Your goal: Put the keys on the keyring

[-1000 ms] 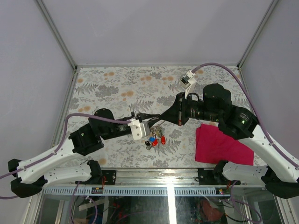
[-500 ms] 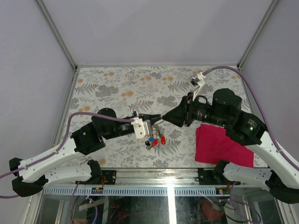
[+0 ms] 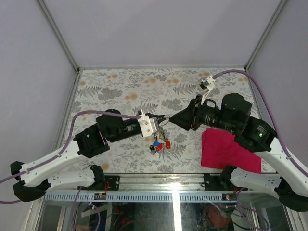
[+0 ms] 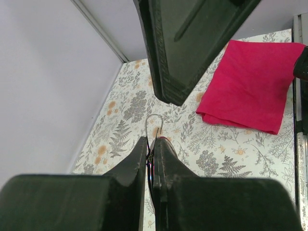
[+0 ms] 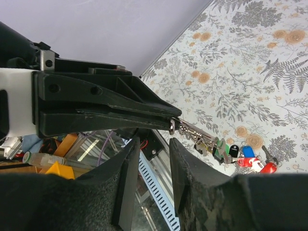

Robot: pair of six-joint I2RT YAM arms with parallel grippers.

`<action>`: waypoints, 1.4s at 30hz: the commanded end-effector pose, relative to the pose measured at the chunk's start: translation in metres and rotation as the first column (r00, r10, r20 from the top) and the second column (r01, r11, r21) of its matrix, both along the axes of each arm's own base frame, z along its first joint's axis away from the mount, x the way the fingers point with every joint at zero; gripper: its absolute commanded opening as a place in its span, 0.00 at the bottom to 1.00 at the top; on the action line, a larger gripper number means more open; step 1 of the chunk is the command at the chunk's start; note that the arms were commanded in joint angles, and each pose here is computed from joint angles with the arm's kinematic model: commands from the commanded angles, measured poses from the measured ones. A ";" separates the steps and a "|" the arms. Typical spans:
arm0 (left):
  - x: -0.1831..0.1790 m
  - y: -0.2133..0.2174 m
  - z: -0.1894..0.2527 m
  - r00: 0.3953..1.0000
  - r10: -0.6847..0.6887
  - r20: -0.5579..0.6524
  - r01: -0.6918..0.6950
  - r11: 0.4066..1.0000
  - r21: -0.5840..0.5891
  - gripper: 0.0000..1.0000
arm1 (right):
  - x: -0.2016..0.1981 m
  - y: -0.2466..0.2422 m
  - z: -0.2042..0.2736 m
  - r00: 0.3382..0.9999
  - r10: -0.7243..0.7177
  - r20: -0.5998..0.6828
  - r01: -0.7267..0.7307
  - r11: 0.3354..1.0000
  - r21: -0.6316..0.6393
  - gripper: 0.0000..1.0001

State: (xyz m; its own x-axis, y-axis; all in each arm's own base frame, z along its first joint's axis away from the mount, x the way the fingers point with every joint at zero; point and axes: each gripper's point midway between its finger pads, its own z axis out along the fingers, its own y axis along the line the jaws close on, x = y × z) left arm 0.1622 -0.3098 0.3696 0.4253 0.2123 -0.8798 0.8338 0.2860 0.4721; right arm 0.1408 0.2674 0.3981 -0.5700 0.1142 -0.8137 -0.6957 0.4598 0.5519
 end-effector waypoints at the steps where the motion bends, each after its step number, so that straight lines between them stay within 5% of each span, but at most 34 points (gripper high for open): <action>1: 0.004 0.005 0.037 0.999 0.047 -0.015 -0.048 0.992 -0.115 0.00 | 0.010 0.001 0.004 0.998 -0.032 0.057 0.031 0.999 0.005 0.38; 9: 0.013 0.009 0.032 0.976 0.134 -0.174 -0.157 0.980 -0.126 0.00 | 0.027 -0.012 -0.022 0.979 -0.133 0.155 0.133 0.991 0.010 0.38; 16: 0.022 0.015 0.011 0.942 0.207 -0.266 -0.239 0.966 -0.096 0.00 | 0.039 -0.033 -0.094 0.966 -0.207 0.152 0.231 0.960 -0.159 0.40; 29: 0.056 0.050 -0.019 0.857 0.290 -0.425 -0.358 0.929 -0.088 0.00 | 0.043 -0.025 -0.218 0.966 -0.231 -0.117 0.147 0.861 -0.486 0.40; 42: 0.065 0.075 -0.026 0.818 0.385 -0.427 -0.468 0.877 -0.105 0.00 | 0.085 -0.005 -0.309 0.845 -0.372 -0.384 0.206 0.889 -0.408 0.43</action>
